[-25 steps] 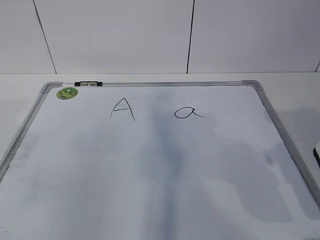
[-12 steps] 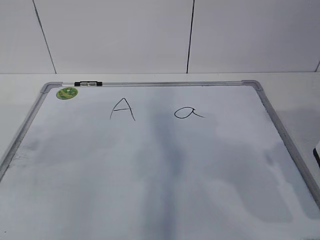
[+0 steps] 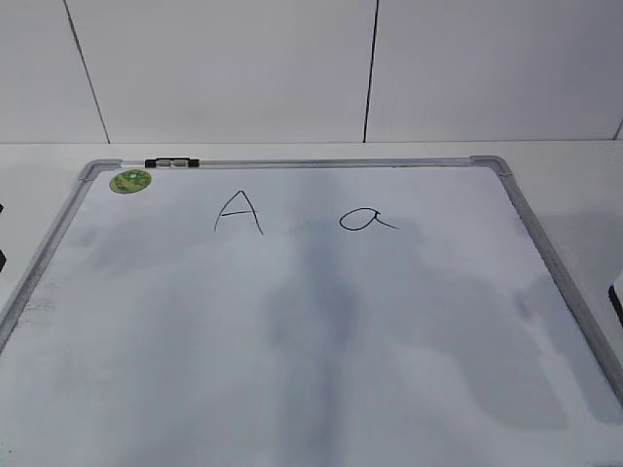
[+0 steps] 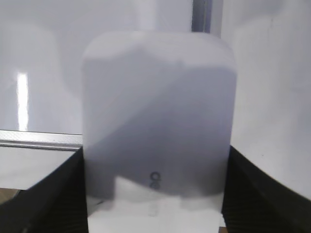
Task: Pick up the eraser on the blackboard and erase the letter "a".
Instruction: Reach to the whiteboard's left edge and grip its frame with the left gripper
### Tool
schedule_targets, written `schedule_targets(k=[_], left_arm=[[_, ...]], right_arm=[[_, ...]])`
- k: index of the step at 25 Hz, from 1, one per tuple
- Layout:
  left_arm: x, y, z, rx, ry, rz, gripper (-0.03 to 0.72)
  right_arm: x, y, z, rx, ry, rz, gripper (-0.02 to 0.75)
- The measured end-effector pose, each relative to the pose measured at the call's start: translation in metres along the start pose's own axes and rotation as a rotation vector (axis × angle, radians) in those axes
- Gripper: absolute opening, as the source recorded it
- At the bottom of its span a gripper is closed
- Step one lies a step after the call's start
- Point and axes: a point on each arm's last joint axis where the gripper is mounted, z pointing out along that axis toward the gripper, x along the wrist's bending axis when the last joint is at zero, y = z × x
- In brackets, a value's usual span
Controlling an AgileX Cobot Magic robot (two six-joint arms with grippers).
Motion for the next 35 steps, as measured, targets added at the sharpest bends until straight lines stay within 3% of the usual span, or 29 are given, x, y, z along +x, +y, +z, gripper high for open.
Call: schedule_targets(k=[8, 15, 23, 35], left_arm=[[0.005, 0.021, 0.021, 0.074, -0.011, 0.024, 0.321], [0.022, 0.022, 0.041, 0.129, -0.018, -0.017, 0.321], [0.026, 0.031, 0.049, 0.131, -0.036, -0.004, 0.319], [0.029, 0.034, 0.066, 0.176, -0.052, -0.011, 0.245]], right_arm=[[0.000, 0.000, 0.000, -0.002, 0.000, 0.000, 0.543], [0.000, 0.000, 0.000, -0.004, 0.000, 0.000, 0.542], [0.000, 0.000, 0.000, -0.005, 0.001, 0.000, 0.542], [0.000, 0.000, 0.000, -0.005, 0.001, 0.000, 0.542]])
